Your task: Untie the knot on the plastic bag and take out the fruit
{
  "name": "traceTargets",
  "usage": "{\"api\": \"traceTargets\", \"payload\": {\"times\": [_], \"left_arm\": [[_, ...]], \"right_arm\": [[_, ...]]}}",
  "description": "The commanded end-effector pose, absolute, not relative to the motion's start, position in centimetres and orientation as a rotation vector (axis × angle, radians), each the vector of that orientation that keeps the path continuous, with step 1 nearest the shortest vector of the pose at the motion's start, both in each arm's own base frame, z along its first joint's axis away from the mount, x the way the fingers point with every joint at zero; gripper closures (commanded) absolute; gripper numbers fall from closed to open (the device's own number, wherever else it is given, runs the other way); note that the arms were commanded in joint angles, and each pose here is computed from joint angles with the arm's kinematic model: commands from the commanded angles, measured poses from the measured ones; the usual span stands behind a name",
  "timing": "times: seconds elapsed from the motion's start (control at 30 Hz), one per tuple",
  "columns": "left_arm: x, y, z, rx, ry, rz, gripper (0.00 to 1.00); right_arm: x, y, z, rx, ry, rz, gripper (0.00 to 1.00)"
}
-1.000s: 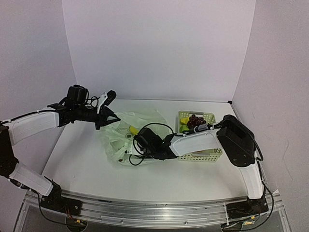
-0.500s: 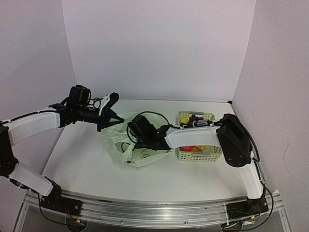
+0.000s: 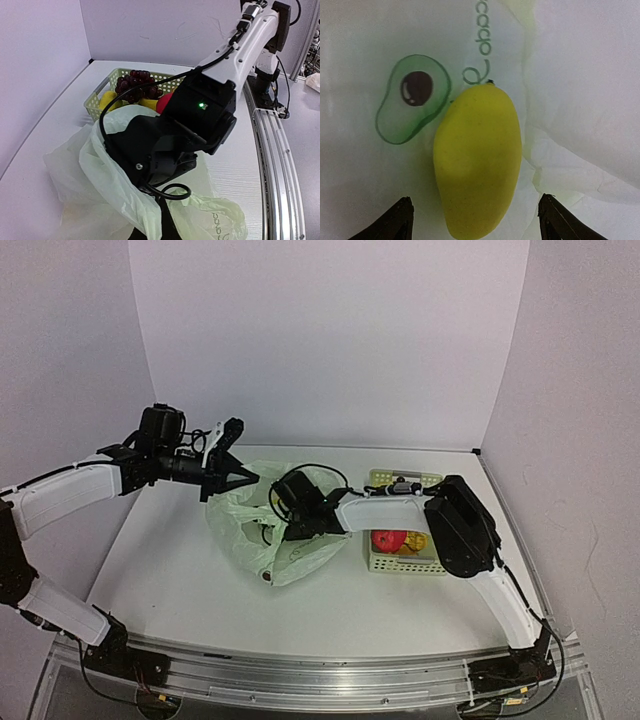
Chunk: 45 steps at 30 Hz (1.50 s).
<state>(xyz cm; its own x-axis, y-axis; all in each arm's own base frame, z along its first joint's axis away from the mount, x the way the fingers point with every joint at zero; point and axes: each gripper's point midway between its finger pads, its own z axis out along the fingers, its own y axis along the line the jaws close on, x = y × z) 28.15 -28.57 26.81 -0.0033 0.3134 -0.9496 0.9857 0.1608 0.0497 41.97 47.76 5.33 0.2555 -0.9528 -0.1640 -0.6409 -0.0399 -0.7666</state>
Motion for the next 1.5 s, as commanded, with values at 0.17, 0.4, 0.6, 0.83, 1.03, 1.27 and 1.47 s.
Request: {"api": "traceTargets", "payload": {"times": [0.17,0.4,0.6,0.83,1.03,1.27,1.47], "left_arm": [[26.7,-29.0,29.1,1.357,1.422,-1.021,1.0],[26.6,-29.0,28.7,1.368,1.431,-1.036,1.0],[26.7,-28.8,28.3,1.364,1.457,-1.024,1.0],[28.8,-26.2,27.2,1.313,1.54,-0.955,1.0],[29.3,-24.3,25.8,1.314,1.579,-0.881,1.0],[29.6,-24.2,25.1,1.319,1.588,-0.861,1.0],[29.4,-24.0,24.7,1.368,1.557,-0.813,1.0]], "right_arm": [[43.1,48.5,3.2,-1.781,1.516,-0.419,0.2],[40.9,49.6,0.2,-1.869,1.549,-0.223,0.31],[40.6,49.8,-1.0,-1.873,1.57,-0.19,0.6],[39.8,50.6,3.2,-1.768,1.535,-0.157,0.77],[37.6,50.4,8.9,-1.624,1.52,-0.101,0.84],[34.6,49.1,11.7,-1.557,1.529,-0.071,0.86],[33.7,47.6,13.3,-1.47,1.595,-0.02,0.89]]}}
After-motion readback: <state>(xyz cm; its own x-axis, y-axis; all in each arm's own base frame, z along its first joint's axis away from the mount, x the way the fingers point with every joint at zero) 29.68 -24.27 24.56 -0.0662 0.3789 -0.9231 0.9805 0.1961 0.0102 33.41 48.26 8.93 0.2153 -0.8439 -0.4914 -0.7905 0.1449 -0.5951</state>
